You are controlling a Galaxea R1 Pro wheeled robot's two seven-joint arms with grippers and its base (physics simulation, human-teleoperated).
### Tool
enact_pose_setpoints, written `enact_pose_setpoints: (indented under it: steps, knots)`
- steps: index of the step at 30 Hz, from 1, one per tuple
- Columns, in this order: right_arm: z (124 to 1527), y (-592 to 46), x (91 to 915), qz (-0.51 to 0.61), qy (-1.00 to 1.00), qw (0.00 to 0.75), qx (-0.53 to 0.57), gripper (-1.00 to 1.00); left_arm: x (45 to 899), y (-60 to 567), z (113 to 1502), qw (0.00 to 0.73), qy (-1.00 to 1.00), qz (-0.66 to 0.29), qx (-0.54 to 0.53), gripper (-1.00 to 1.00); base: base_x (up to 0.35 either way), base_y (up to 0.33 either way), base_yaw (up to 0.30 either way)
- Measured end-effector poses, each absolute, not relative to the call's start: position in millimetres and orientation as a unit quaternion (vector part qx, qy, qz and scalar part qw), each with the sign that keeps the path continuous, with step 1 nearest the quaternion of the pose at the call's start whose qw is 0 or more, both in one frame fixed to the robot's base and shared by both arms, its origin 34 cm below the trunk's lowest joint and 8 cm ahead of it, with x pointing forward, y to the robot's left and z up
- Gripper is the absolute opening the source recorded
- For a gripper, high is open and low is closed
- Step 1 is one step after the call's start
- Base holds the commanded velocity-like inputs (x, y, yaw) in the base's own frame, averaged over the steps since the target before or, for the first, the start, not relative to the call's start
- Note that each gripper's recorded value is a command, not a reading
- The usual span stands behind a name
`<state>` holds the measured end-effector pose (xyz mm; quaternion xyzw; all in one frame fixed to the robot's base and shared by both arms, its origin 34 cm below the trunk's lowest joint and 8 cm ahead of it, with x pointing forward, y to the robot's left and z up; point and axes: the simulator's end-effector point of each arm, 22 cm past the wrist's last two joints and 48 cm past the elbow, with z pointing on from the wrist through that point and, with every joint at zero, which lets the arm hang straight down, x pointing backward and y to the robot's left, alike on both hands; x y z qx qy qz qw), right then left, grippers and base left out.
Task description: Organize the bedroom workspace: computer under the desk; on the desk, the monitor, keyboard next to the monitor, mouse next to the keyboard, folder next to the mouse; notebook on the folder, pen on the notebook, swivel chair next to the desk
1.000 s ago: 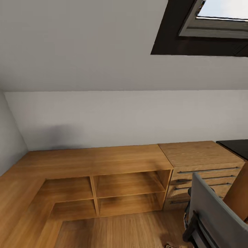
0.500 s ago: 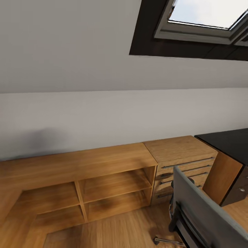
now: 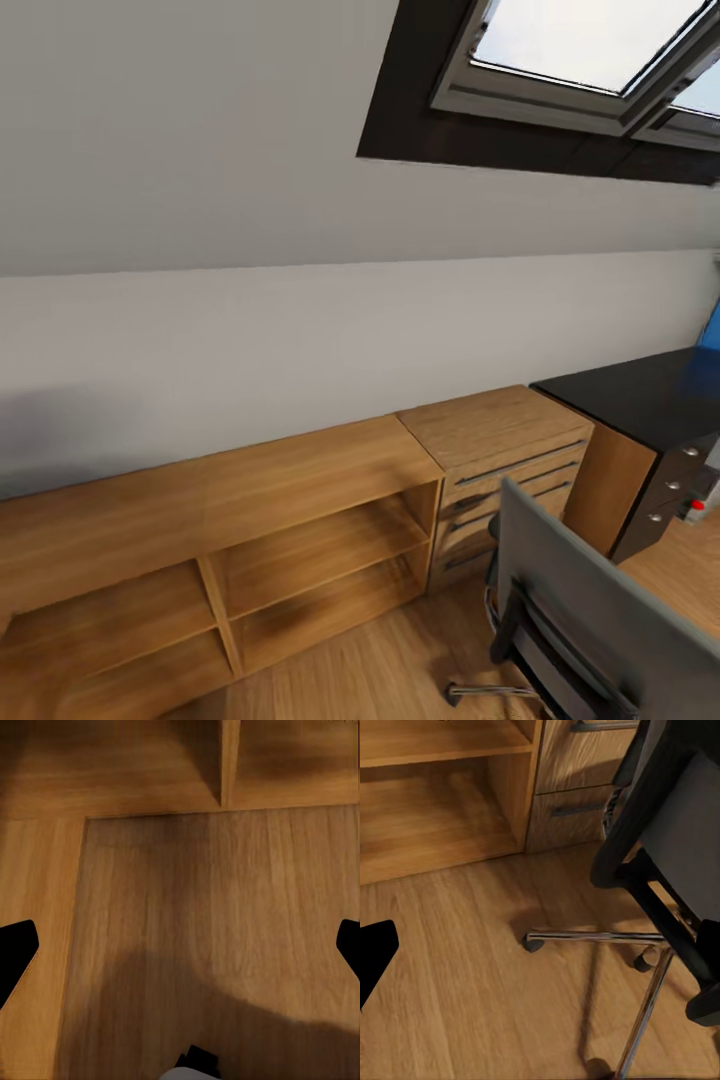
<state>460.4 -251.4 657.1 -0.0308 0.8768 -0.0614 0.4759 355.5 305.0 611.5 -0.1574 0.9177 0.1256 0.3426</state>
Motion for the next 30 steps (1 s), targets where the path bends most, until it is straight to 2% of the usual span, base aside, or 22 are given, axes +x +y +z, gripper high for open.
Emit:
enact_pose_setpoints:
  steps: [3, 15, 25, 30]
  knots:
    - [657.1, -251.4, 460.4, -0.061, 0.877, 0.476, -0.031, 1.00, 355.2, 304.9, 611.3, 0.342, 0.918, 0.125, -0.157, 1.00, 0.080, 0.190, -0.280]
    - [657.6, -250.9, 460.8, -0.061, 0.876, 0.477, -0.032, 1.00, 355.1, 305.0, 611.1, 0.342, 0.918, 0.126, -0.158, 1.00, 0.012, 0.024, -0.280]
    - [658.0, -250.7, 460.8, -0.061, 0.876, 0.478, -0.033, 1.00, 355.3, 305.1, 611.6, 0.343, 0.918, 0.126, -0.158, 1.00, 0.205, 0.226, -0.280]
    - [657.7, -250.5, 460.9, -0.061, 0.876, 0.478, -0.033, 1.00, 355.0, 304.8, 611.1, 0.341, 0.918, 0.125, -0.157, 1.00, 0.080, 0.079, -0.280]
